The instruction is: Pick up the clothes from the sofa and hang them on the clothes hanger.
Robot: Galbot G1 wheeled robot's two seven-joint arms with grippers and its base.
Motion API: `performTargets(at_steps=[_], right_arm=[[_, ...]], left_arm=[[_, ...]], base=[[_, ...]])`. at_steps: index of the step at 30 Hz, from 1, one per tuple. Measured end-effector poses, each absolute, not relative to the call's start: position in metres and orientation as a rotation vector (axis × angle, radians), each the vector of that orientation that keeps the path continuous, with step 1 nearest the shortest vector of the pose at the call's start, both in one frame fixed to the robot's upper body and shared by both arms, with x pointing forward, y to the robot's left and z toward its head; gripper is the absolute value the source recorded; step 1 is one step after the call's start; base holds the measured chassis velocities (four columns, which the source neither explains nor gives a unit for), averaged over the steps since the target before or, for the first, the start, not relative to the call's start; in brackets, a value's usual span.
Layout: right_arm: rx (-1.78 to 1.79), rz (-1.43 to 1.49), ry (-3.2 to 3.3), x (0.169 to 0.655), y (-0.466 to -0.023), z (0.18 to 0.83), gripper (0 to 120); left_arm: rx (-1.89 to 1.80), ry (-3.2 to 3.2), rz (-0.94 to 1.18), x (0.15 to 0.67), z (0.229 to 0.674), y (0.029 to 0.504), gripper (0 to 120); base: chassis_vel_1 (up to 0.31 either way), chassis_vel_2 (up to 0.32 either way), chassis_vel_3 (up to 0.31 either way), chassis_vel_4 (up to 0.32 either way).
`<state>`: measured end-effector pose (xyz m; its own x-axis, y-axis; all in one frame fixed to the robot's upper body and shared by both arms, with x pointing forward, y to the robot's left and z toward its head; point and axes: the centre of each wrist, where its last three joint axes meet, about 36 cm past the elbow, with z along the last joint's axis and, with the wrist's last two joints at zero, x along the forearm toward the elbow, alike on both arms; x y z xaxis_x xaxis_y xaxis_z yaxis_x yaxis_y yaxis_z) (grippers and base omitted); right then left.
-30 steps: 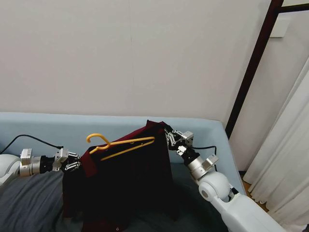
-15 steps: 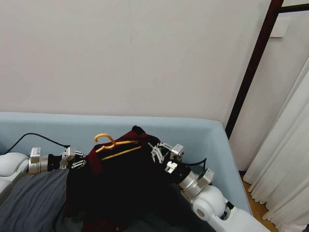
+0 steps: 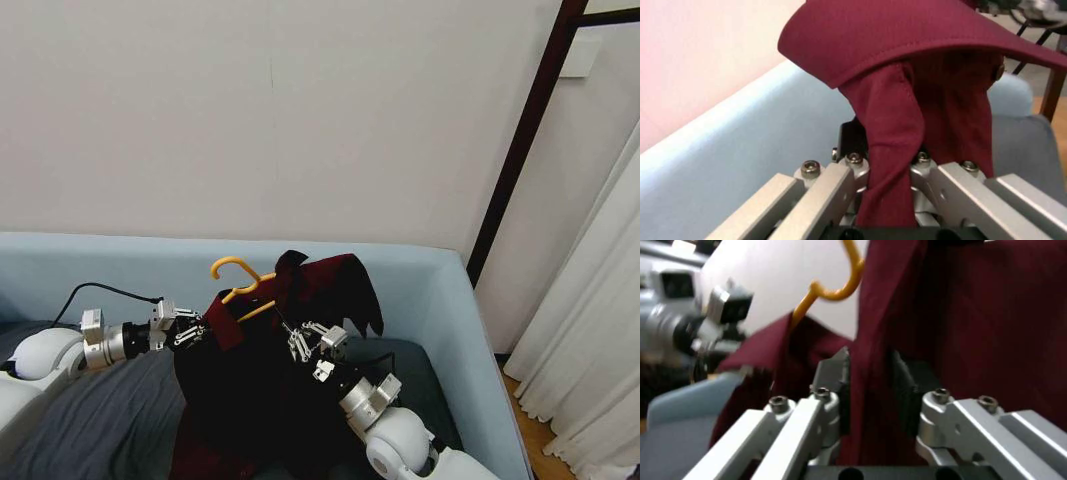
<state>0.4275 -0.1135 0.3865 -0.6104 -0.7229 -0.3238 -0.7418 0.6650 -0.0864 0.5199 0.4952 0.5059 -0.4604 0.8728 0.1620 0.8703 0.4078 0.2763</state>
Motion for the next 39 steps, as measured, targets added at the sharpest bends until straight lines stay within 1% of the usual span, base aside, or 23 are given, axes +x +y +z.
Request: performTargets(at_steps=[1, 3, 4, 5, 6, 9, 10, 11, 12, 14, 15, 19, 20, 22, 29, 31, 34, 35, 36, 37, 39], right_arm=[[-1.162, 0.080, 2.551, 0.427, -0.114, 0.387, 27], [-1.201, -0.007, 2.536, 0.418, -0.123, 0.374, 35], [-1.201, -0.007, 2.536, 0.418, -0.123, 0.374, 35], [-1.213, -0.026, 2.528, 0.412, -0.125, 0.372, 41], [-1.214, -0.032, 2.519, 0.408, -0.126, 0.374, 45], [-1.192, -0.027, 2.486, 0.403, -0.128, 0.386, 61], [-1.192, -0.027, 2.486, 0.403, -0.128, 0.386, 61], [-1.174, -0.020, 2.480, 0.402, -0.127, 0.392, 66], [-1.148, -0.013, 2.485, 0.401, -0.126, 0.399, 68], [-1.067, 0.016, 2.529, 0.400, -0.119, 0.418, 79], [-1.067, 0.016, 2.529, 0.400, -0.119, 0.418, 79], [-0.868, 0.072, 2.676, 0.400, -0.099, 0.452, 95], [-0.868, 0.072, 2.676, 0.400, -0.099, 0.452, 95], [-0.796, 0.084, 2.746, 0.401, -0.088, 0.464, 99], [-0.751, 0.061, 2.850, 0.407, -0.052, 0.481, 100], [-0.755, 0.048, 2.857, 0.409, -0.048, 0.480, 98], [-0.757, 0.024, 2.883, 0.409, -0.036, 0.480, 86], [-0.755, 0.022, 2.888, 0.409, -0.035, 0.480, 85], [-0.746, 0.015, 2.906, 0.408, -0.032, 0.480, 77], [-0.746, 0.015, 2.906, 0.408, -0.032, 0.480, 77], [-0.730, 0.009, 2.920, 0.410, -0.029, 0.477, 69]], left_arm=[[1.628, 2.629, 0.508, 0.520, 0.506, 0.495, 2], [1.607, 2.640, 0.554, 0.523, 0.510, 0.500, 2], [1.607, 2.640, 0.554, 0.523, 0.510, 0.500, 2], [1.598, 2.646, 0.580, 0.526, 0.511, 0.502, 2], [1.596, 2.647, 0.598, 0.527, 0.512, 0.503, 2], [1.587, 2.655, 0.634, 0.532, 0.514, 0.505, 2], [1.587, 2.655, 0.634, 0.532, 0.514, 0.505, 2], [1.585, 2.656, 0.638, 0.534, 0.514, 0.505, 2], [1.581, 2.657, 0.642, 0.535, 0.514, 0.504, 2], [1.582, 2.657, 0.649, 0.538, 0.515, 0.502, 2], [1.582, 2.657, 0.649, 0.538, 0.515, 0.502, 2], [1.593, 2.652, 0.658, 0.541, 0.515, 0.499, 2], [1.593, 2.652, 0.658, 0.541, 0.515, 0.499, 2], [1.598, 2.653, 0.668, 0.543, 0.516, 0.499, 2], [1.611, 2.654, 0.685, 0.548, 0.516, 0.498, 2], [1.612, 2.653, 0.685, 0.548, 0.516, 0.498, 2], [1.610, 2.650, 0.681, 0.551, 0.516, 0.496, 2], [1.609, 2.650, 0.681, 0.551, 0.516, 0.496, 2], [1.607, 2.649, 0.680, 0.552, 0.516, 0.497, 2], [1.607, 2.649, 0.680, 0.552, 0.516, 0.497, 2], [1.604, 2.649, 0.681, 0.552, 0.515, 0.498, 2]], base=[[0.000, 0.000, 0.000, 0.000], [0.000, 0.000, 0.000, 0.000], [0.000, 0.000, 0.000, 0.000], [0.000, 0.000, 0.000, 0.000], [0.000, 0.000, 0.000, 0.000], [0.000, 0.000, 0.000, 0.000], [0.000, 0.000, 0.000, 0.000], [0.000, 0.000, 0.000, 0.000], [0.000, 0.000, 0.000, 0.000], [0.000, 0.000, 0.000, 0.000], [0.000, 0.000, 0.000, 0.000], [0.000, 0.000, 0.000, 0.000], [0.000, 0.000, 0.000, 0.000], [0.000, 0.000, 0.000, 0.000], [0.000, 0.000, 0.000, 0.000], [0.000, 0.000, 0.000, 0.000], [0.000, 0.000, 0.000, 0.000], [0.000, 0.000, 0.000, 0.000], [0.000, 0.000, 0.000, 0.000], [0.000, 0.000, 0.000, 0.000], [0.000, 0.000, 0.000, 0.000]])
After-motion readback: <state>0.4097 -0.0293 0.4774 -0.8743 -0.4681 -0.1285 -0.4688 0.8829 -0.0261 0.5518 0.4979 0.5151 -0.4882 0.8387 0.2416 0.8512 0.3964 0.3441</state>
